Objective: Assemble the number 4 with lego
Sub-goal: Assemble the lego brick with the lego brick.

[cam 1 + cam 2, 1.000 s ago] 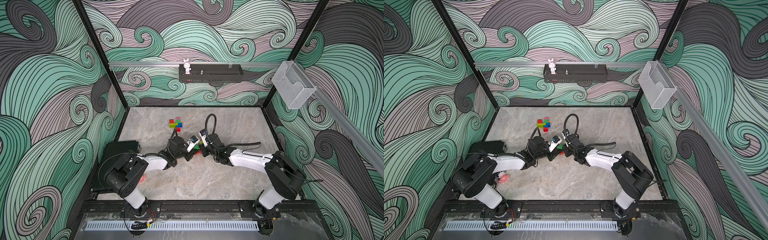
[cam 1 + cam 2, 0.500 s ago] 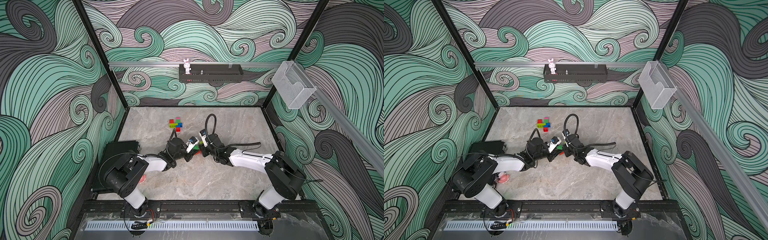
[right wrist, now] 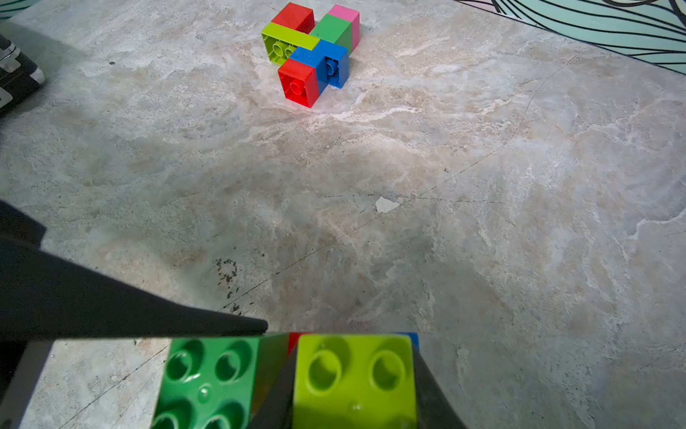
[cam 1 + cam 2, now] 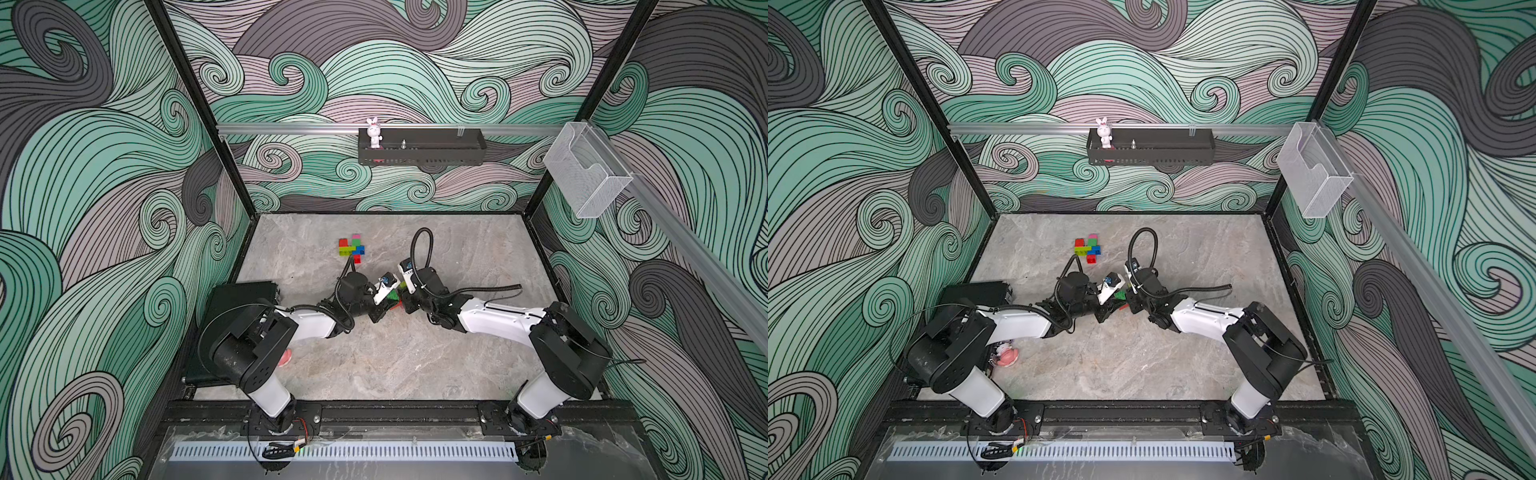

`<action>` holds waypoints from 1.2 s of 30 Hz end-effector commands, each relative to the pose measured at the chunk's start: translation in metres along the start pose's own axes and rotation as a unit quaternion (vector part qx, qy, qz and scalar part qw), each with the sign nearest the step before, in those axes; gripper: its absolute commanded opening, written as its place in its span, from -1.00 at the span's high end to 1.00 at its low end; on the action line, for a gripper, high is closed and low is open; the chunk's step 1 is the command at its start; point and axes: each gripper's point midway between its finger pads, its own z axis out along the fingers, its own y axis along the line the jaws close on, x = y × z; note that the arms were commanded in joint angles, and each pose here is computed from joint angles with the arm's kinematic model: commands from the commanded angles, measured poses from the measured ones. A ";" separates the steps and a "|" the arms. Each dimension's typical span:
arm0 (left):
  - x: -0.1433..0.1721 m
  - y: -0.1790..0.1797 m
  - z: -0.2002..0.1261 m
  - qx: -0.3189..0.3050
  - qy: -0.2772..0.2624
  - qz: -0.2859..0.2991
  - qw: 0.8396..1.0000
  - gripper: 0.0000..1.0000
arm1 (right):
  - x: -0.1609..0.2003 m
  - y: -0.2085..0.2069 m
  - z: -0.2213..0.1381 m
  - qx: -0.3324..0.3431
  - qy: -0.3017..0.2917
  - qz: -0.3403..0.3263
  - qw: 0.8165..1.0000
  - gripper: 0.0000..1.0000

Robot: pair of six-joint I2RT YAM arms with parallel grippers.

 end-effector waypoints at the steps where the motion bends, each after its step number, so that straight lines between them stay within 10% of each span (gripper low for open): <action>1: 0.083 -0.018 -0.001 0.027 0.148 -0.035 0.988 1.00 | 0.118 -0.006 0.002 0.002 0.189 -0.022 0.982 1.00; 16: 0.096 -0.022 -0.003 0.035 0.195 -0.071 0.978 1.00 | 0.134 -0.006 0.001 -0.002 0.203 -0.031 0.979 1.00; 25: 0.017 -0.002 -0.024 -0.001 0.077 -0.087 0.993 -0.40 | 0.143 -0.012 -0.001 0.012 0.216 -0.028 0.976 1.00; 36: 0.014 0.006 -0.002 -0.014 -0.007 -0.025 1.000 -0.41 | 0.139 -0.010 0.002 0.007 0.222 -0.041 0.974 1.00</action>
